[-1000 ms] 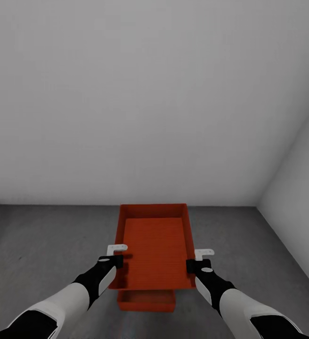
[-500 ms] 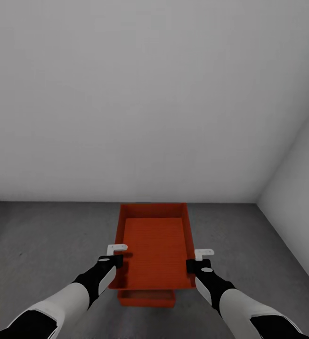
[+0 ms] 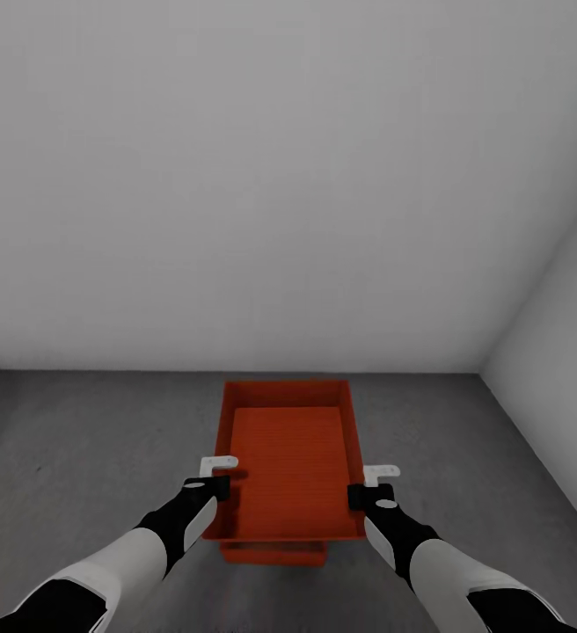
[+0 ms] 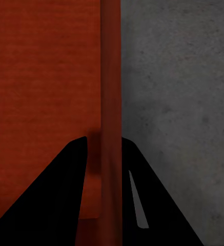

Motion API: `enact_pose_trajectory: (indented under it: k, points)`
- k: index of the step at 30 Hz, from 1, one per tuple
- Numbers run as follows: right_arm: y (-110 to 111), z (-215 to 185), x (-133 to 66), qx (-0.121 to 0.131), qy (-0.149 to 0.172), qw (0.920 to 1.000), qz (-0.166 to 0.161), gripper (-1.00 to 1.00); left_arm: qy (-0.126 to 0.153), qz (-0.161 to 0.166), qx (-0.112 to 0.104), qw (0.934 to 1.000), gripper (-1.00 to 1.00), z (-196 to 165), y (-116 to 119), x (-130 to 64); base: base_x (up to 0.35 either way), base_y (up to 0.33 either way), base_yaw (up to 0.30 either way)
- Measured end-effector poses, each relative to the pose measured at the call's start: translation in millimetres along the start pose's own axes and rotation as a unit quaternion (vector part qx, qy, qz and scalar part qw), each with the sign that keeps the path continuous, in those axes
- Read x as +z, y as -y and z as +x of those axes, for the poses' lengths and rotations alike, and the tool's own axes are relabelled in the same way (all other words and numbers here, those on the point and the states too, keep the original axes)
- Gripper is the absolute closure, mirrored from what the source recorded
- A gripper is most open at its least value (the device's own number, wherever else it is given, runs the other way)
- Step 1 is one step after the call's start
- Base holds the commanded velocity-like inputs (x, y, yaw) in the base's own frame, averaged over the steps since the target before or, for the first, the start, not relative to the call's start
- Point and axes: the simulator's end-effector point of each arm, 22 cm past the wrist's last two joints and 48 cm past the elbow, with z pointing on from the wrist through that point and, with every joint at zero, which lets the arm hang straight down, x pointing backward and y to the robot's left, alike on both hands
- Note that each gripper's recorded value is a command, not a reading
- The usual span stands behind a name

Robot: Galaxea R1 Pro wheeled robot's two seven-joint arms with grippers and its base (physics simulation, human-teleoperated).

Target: Move the two storage containers from the living room to the garage. In the garage, place one container on the floor and stack the other container on top of it (either order is fine).

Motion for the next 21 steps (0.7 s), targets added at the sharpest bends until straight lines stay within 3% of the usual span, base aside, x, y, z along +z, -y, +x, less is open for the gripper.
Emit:
enact_pose_trajectory:
  k: [21]
  points:
    - [-1,19,8.5,-0.001,-0.017,0.9999,-0.001,1.00,-0.017,-0.001,0.002,0.9999,1.00,18,0,10.5,0.000,0.000,0.000]
